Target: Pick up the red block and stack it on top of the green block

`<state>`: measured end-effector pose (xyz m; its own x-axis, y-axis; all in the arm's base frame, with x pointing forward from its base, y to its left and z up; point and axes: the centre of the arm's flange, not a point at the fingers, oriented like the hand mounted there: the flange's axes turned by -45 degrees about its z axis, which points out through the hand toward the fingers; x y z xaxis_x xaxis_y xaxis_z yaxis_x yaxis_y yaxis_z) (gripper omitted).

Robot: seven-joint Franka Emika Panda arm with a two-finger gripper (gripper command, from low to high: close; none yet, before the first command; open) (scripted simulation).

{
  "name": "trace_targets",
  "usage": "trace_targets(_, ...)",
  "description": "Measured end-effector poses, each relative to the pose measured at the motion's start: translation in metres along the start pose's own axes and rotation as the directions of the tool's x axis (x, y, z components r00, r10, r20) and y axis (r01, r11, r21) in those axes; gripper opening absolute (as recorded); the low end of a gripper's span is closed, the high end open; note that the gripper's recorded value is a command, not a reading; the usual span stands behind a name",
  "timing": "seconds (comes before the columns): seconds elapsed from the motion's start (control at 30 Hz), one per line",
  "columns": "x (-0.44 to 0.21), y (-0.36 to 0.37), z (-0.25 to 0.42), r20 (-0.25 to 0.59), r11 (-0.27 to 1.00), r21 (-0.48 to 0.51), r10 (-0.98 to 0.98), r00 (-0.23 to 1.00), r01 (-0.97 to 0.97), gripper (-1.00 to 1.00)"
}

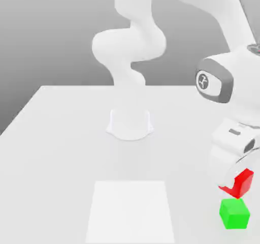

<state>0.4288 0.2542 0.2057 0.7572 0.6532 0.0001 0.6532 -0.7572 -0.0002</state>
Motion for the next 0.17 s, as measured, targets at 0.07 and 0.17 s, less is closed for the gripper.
trace_targets(0.07,0.0000,-0.0018,0.0213,0.000,1.000,0.000,-0.002,1.000,0.002,1.00)
trace_targets(0.17,0.0000,-0.0018,0.0213,0.000,1.000,0.000,-0.002,1.000,0.002,1.00)
